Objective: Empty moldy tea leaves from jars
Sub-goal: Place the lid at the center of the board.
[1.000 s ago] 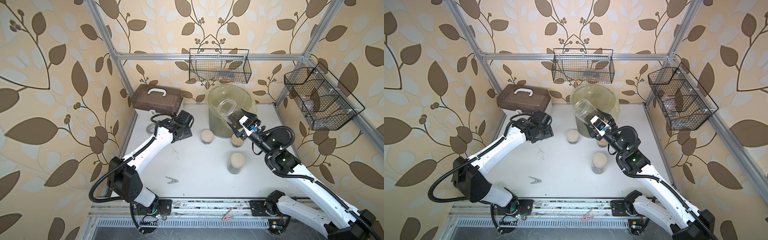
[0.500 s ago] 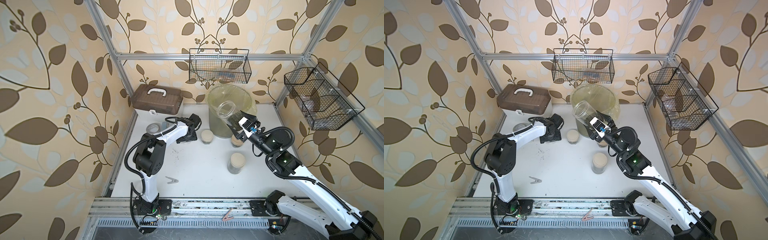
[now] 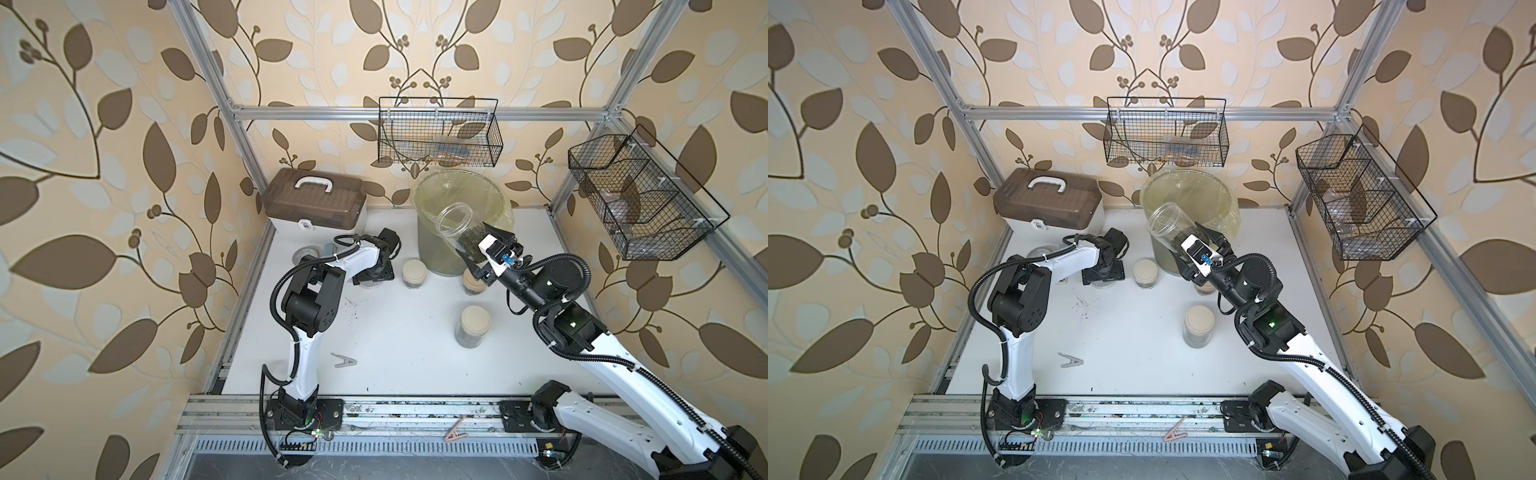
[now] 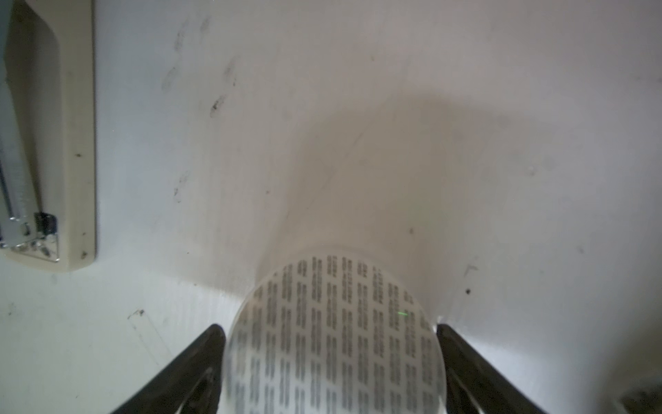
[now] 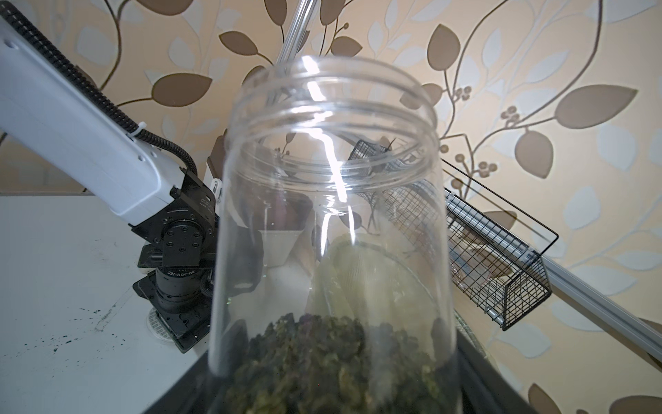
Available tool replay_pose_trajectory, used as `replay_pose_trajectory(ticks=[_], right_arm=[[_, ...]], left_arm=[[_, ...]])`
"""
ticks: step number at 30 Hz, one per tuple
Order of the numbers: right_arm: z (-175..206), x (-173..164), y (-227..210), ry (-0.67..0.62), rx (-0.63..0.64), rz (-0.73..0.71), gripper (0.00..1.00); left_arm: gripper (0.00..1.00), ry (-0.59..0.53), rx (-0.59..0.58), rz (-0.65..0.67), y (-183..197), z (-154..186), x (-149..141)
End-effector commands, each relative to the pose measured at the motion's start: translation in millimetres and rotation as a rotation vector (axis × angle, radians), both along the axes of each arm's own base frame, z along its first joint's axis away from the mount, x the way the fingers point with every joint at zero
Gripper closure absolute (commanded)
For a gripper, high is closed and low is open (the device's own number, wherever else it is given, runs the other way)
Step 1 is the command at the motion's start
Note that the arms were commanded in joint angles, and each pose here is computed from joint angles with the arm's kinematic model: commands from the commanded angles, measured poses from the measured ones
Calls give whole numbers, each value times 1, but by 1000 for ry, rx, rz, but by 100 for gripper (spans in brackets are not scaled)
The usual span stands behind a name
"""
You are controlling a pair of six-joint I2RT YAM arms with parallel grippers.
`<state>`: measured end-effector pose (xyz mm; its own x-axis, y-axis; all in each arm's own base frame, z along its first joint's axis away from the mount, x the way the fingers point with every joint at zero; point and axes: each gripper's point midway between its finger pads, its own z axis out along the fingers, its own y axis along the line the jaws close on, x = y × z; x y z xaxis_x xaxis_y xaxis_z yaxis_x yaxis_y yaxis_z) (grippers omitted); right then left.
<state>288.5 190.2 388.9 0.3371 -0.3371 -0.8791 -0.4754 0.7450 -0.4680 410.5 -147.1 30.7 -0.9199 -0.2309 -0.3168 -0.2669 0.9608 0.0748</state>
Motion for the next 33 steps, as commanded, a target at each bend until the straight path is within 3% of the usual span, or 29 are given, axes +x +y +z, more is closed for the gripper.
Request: replay_pose_trajectory(ticks=[1,8,13,21,29,33], right_arm=[[5,-3,-2,-21,6,-8,59],[5,-3,-2,-20,5,-9,59],[7,-1,-3,-13,21,-15,59],[16,9,-7,64,125,-16,58],[28,25,-7,164,242,-10,57],[33,33,-5,201,281,-8,56]], left_arm=[[6,4,-8,-11,-1,-3,3],[1,-10,-10,-16,-1,3,4],[1,-71,-44,-14,-5,39,12],[1,-316,-229,-25,-19,180,15],[1,-695,-718,-169,-67,351,1],[1,-873,-926,-262,-81,409,-14]])
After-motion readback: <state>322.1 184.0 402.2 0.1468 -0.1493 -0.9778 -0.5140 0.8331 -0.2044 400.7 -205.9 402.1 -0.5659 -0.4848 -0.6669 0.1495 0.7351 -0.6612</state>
